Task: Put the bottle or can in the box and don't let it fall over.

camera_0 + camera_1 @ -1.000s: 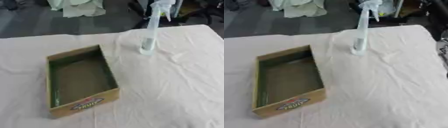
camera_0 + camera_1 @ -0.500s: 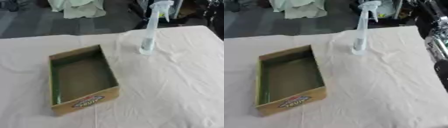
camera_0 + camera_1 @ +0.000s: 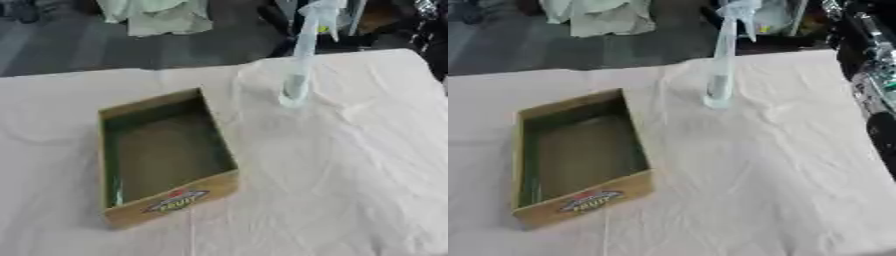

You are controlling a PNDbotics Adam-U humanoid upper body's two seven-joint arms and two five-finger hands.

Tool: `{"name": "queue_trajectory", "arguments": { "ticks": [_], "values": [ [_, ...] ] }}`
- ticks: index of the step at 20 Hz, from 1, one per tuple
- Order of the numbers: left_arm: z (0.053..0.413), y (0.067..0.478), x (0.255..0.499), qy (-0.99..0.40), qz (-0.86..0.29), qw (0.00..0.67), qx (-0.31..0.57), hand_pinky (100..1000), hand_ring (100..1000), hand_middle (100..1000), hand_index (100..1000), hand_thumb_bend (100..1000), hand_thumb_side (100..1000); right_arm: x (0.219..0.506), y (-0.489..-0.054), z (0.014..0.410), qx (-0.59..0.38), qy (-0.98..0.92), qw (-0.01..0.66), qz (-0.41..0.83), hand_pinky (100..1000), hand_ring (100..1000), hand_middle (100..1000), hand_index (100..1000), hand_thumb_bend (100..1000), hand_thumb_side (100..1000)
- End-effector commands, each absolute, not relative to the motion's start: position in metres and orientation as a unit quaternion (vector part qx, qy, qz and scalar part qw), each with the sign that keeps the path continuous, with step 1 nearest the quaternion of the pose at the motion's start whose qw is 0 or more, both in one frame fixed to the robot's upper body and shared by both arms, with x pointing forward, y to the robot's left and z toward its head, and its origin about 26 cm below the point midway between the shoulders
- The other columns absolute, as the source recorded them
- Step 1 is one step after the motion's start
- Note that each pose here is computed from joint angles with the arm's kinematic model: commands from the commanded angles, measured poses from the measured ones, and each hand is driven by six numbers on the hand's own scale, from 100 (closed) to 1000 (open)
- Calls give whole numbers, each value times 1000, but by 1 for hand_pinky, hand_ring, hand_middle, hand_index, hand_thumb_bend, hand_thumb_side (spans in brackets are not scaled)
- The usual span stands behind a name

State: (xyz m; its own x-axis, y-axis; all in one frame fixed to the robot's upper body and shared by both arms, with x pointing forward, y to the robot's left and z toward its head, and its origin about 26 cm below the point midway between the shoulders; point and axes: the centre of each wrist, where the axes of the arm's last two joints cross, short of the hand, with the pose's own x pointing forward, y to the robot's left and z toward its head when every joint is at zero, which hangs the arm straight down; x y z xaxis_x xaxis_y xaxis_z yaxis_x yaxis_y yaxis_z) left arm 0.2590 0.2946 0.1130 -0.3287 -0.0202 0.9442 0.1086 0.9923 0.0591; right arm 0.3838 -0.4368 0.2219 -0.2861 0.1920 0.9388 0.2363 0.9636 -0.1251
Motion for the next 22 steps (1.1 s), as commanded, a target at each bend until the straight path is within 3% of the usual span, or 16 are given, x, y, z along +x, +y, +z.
{"name": "queue_trajectory", "arguments": {
  "ticks": [1, 11, 22],
  "values": [
    [120, 297, 259, -817, -69, 571, -25, 1000, 879, 1000, 794, 100, 862, 382, -456, 235, -154, -801, 578, -22, 887, 917, 1000, 917, 100, 601],
    [119, 295, 259, -816, -71, 573, -29, 1000, 879, 1000, 794, 100, 865, 388, -477, 204, -174, -776, 606, -32, 885, 914, 1000, 917, 100, 656],
    [119, 294, 259, -816, -73, 573, -30, 1000, 879, 1000, 794, 100, 866, 392, -491, 189, -159, -785, 599, -4, 901, 946, 1000, 939, 100, 631]
  ]
}}
